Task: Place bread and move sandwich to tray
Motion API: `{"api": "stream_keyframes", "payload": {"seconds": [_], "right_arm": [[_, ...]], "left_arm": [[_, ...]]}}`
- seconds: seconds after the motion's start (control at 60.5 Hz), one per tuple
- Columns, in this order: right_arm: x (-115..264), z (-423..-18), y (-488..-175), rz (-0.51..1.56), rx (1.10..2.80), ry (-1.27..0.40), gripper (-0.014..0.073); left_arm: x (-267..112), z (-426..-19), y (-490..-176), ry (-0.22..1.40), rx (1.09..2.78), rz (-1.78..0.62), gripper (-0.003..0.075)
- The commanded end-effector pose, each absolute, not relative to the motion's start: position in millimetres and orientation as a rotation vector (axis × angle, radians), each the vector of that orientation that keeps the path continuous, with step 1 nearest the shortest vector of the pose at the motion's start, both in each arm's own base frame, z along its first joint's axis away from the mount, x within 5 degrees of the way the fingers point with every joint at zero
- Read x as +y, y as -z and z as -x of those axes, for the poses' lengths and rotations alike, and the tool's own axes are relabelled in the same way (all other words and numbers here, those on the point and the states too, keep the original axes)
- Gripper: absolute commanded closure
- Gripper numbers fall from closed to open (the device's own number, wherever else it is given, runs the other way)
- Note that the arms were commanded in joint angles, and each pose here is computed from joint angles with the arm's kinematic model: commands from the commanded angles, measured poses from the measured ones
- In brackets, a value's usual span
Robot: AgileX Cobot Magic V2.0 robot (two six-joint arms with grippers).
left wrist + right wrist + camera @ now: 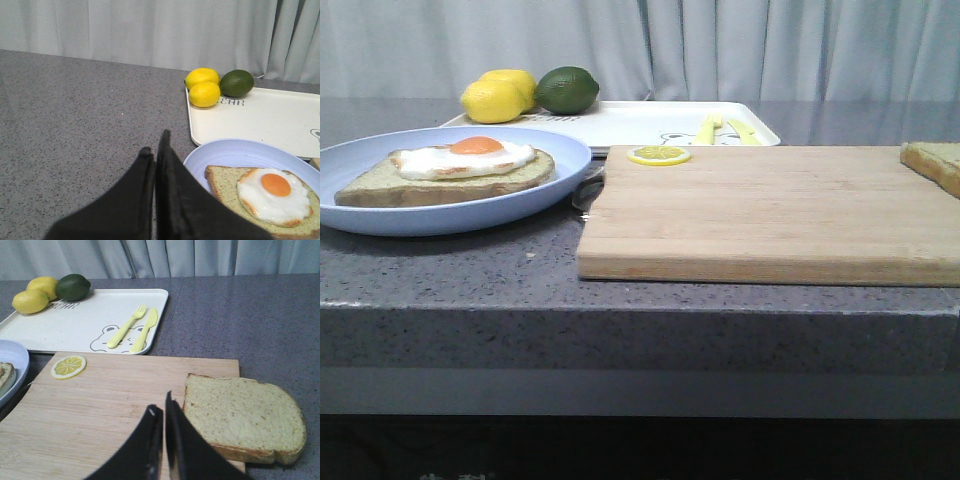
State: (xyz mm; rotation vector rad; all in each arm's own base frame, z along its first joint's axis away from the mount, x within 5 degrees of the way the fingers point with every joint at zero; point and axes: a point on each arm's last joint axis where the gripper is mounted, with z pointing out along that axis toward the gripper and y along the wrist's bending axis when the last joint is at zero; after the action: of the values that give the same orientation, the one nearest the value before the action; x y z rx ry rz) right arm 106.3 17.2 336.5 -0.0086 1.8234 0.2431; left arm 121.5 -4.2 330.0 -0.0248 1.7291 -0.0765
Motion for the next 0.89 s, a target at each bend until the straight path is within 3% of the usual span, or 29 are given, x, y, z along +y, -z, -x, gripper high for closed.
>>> {"api": "stream_keyframes", "payload": {"seconds": [0.0, 0.132, 0.231, 0.297, 0.512, 0.727, 0.875], "right_arm": [[15.7, -107.8, -356.0, -0.003, 1.709, -0.236, 0.0427], [15.9, -107.7, -354.7, -0.001, 1.722, -0.236, 0.0179], [16.0, -107.6, -354.2, 0.000, 1.727, -0.237, 0.0025], [16.0, -107.6, -354.1, 0.000, 1.728, -0.237, -0.0050], [17.9, -115.2, -351.8, 0.015, 1.825, -0.237, -0.0041], [20.1, -172.6, -356.9, 0.024, 2.171, -0.212, -0.0041], [6.0, -215.8, -361.3, -0.062, 2.282, -0.177, -0.0041]], "left_arm": [[-4.7, -122.6, -348.5, 0.092, 1.619, 0.031, 0.0538], [-4.7, -122.9, -347.0, 0.092, 1.619, 0.031, 0.0190], [-4.7, -123.2, -344.7, 0.091, 1.624, 0.031, 0.0069], [-4.7, -123.2, -344.2, 0.091, 1.626, 0.031, 0.0067], [-4.7, -123.2, -344.5, 0.091, 1.622, 0.031, 0.0105], [-4.7, -123.2, -344.5, 0.091, 1.622, 0.031, 0.0135], [-4.7, -123.2, -344.5, 0.091, 1.622, 0.031, 0.0135]]}}
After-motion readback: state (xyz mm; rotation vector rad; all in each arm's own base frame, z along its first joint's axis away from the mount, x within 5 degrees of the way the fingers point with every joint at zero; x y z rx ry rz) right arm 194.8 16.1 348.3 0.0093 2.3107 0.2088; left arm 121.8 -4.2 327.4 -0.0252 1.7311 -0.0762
